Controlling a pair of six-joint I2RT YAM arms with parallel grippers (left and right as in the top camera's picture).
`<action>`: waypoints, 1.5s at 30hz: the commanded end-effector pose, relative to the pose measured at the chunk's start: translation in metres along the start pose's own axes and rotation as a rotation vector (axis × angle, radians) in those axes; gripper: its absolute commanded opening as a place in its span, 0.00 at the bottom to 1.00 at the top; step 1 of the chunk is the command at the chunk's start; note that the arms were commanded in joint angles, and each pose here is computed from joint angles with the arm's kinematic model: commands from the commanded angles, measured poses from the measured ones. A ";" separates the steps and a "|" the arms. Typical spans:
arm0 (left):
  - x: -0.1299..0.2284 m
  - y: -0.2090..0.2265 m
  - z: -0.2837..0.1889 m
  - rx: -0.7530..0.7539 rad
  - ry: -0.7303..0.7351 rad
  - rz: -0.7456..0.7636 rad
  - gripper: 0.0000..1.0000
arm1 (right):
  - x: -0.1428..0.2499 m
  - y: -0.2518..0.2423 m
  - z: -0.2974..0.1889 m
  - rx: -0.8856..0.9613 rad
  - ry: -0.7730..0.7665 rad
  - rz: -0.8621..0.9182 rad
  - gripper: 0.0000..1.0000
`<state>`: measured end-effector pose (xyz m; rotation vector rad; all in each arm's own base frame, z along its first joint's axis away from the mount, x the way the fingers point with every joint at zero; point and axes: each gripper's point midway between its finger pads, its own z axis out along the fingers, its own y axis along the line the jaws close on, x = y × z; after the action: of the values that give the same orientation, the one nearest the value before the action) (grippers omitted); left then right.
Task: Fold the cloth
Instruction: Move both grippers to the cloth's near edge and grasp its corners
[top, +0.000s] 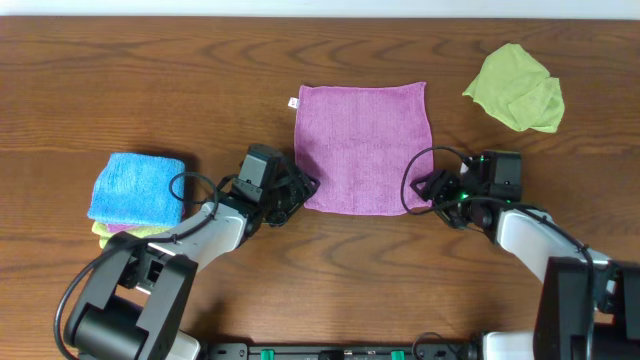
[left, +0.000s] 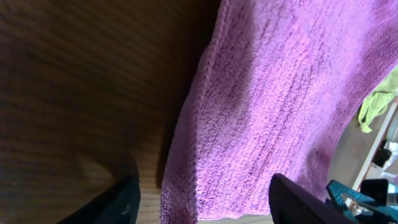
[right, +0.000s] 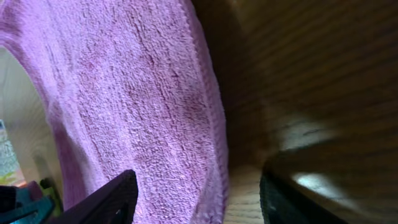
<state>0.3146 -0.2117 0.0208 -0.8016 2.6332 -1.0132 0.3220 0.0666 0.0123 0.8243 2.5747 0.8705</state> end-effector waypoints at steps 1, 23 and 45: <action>0.003 0.003 0.006 -0.014 -0.005 0.012 0.65 | 0.006 -0.013 0.009 0.046 0.020 0.031 0.63; 0.006 0.012 0.007 -0.057 -0.009 0.075 0.06 | 0.005 -0.014 0.009 0.052 0.013 0.030 0.11; 0.043 0.028 -0.014 -0.119 0.170 0.155 0.06 | 0.037 -0.031 -0.016 0.164 0.106 0.028 0.01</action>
<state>0.2629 -0.2084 0.0007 -0.6166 2.8836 -0.9013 0.2756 0.0674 -0.0043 0.9475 2.7621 0.8069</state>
